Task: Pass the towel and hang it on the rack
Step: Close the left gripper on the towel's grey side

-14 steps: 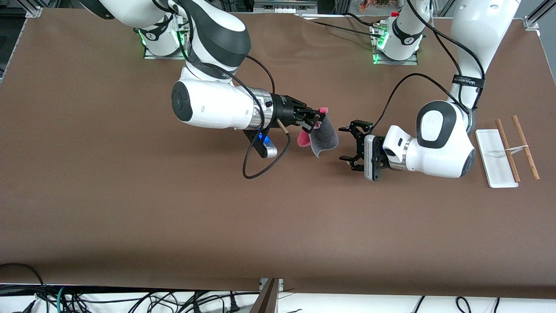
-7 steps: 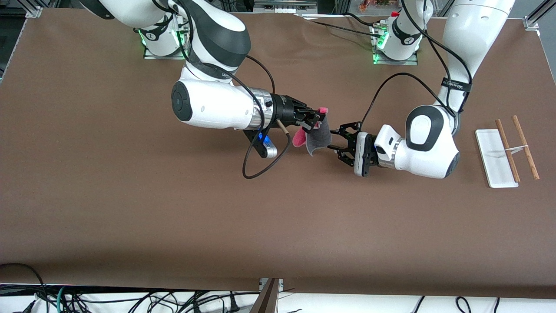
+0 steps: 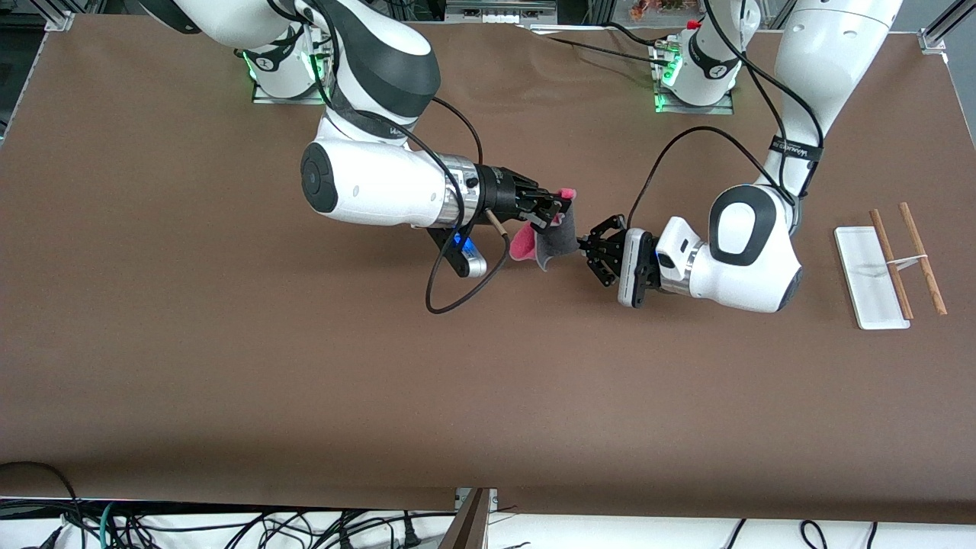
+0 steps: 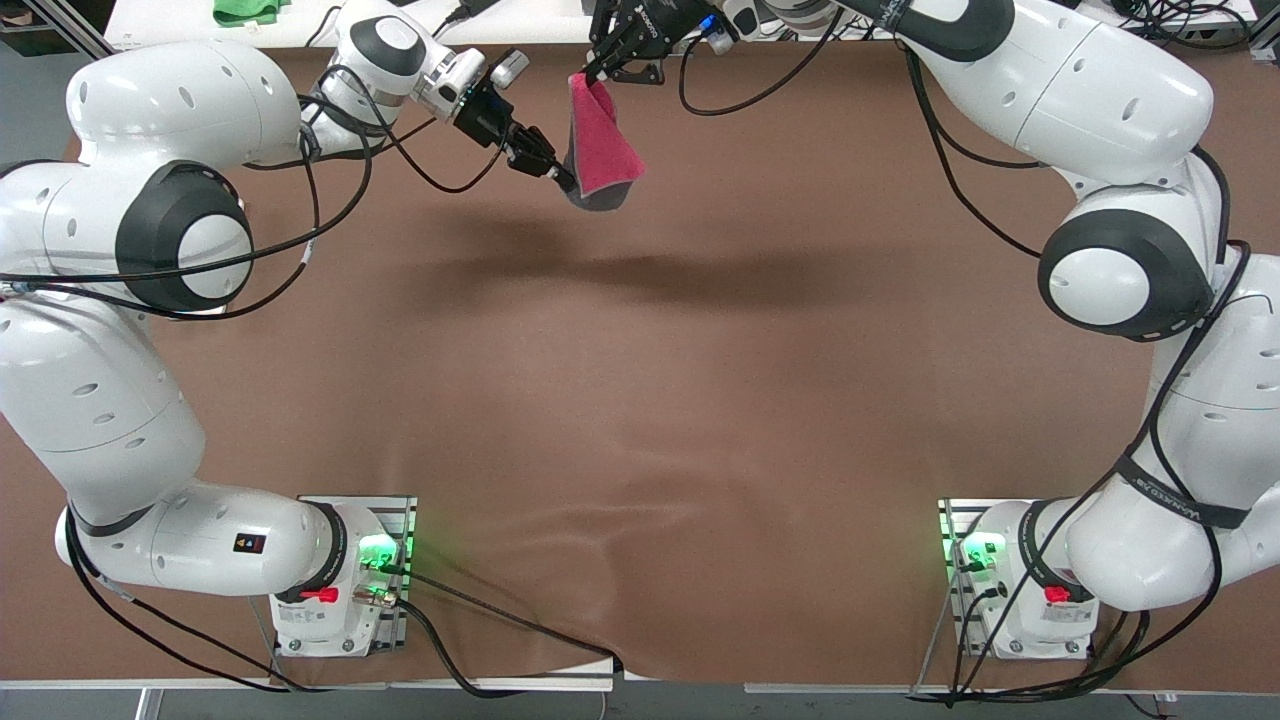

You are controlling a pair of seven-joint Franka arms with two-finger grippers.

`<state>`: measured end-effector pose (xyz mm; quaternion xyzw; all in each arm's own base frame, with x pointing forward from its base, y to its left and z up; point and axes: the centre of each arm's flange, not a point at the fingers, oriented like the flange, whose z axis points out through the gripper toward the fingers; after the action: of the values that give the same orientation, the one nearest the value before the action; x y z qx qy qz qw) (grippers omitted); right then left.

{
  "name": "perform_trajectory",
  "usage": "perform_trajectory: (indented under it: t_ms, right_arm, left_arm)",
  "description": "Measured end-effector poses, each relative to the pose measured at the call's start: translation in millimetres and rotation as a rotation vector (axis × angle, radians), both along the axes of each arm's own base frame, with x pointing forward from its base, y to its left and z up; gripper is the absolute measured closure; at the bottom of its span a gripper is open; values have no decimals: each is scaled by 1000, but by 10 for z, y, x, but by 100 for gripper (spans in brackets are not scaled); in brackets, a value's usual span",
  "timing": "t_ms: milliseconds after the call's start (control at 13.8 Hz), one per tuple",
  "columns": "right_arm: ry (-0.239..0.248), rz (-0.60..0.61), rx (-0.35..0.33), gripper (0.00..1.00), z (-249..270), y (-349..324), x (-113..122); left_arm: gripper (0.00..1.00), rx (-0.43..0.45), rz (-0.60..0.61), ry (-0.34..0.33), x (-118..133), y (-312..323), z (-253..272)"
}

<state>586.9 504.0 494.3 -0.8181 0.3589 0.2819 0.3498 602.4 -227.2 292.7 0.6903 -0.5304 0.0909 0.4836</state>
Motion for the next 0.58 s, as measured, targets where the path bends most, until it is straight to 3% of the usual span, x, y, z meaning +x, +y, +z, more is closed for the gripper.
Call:
perform_trajectory:
  t_ms: [290, 579]
  right_arm:
    - [-3, -6, 2, 94, 5, -2, 8]
    - [-7, -14, 3, 53, 6, -20, 30]
  left_arm:
    - [98, -3, 9, -19, 60, 42, 86]
    - [98, 14, 5, -45, 160, 188, 195]
